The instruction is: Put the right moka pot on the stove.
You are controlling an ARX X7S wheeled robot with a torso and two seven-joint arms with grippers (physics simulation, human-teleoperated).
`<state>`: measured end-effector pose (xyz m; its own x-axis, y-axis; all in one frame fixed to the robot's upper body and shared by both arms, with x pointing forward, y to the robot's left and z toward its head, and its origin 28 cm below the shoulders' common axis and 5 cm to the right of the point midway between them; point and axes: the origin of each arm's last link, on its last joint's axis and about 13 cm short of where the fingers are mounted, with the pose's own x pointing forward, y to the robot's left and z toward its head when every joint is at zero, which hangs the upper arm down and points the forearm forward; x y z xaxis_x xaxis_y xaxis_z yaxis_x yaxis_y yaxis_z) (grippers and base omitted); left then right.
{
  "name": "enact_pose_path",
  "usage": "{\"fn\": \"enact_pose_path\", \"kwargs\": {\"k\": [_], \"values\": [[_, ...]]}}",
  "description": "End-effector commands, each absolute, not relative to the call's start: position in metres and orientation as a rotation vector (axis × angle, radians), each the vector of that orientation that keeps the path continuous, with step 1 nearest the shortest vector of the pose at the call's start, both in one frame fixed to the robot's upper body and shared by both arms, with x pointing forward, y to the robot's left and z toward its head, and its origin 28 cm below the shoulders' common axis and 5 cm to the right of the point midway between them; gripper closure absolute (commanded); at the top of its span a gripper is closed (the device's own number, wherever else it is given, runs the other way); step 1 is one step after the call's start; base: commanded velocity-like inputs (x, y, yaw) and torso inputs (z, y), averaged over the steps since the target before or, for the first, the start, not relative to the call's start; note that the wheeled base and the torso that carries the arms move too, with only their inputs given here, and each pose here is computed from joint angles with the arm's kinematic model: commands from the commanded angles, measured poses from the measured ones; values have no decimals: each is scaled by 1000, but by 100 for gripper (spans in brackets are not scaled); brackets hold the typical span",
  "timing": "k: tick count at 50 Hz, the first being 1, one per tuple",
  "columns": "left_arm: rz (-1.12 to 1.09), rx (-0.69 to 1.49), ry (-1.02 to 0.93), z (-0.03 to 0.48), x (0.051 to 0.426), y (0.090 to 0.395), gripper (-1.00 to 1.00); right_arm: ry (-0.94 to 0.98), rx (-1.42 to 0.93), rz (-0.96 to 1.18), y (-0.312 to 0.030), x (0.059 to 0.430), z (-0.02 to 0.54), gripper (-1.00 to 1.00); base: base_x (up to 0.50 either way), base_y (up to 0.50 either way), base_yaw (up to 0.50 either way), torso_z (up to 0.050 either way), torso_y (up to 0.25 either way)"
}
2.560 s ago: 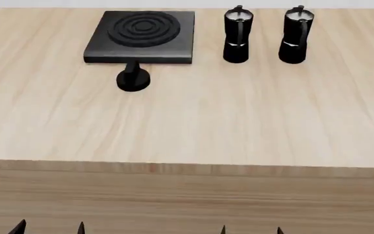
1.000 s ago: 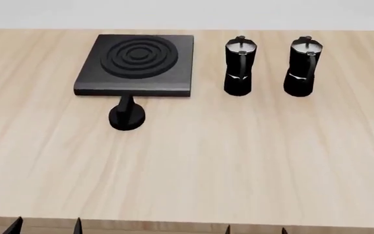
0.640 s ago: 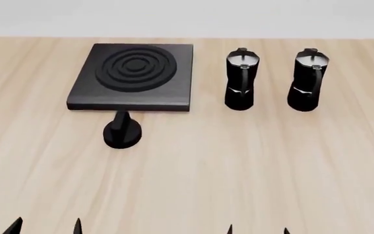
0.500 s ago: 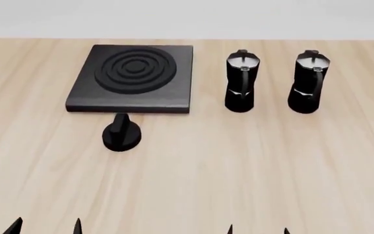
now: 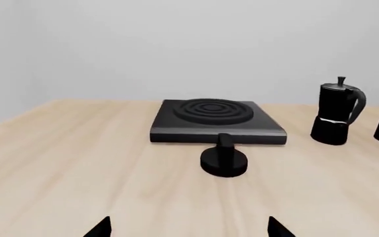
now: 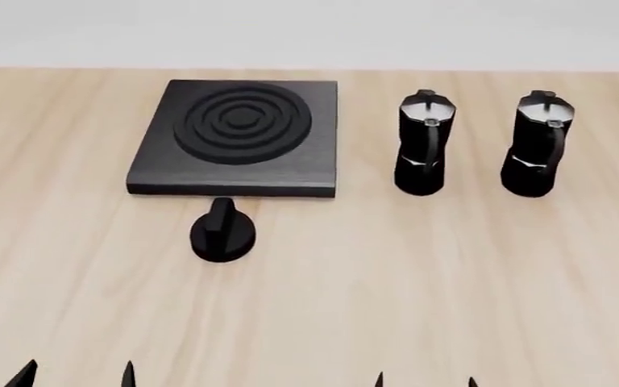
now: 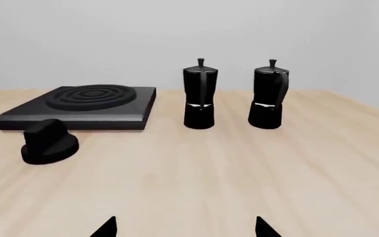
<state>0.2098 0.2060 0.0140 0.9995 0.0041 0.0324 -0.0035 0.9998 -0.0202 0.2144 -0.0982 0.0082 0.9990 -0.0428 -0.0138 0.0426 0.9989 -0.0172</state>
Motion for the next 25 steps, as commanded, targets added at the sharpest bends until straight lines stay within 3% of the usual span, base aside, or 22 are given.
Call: {"fn": "enact_pose_path", "kwargs": {"k": [1, 25], "values": [[2, -20, -32, 14, 210, 206, -100, 17, -18, -42, -98, 215, 7, -100, 66, 148, 0, 0, 0], [3, -21, -34, 13, 210, 206, -100, 25, -6, -40, -99, 215, 7, -100, 117, 16, 0, 0, 0]]}}
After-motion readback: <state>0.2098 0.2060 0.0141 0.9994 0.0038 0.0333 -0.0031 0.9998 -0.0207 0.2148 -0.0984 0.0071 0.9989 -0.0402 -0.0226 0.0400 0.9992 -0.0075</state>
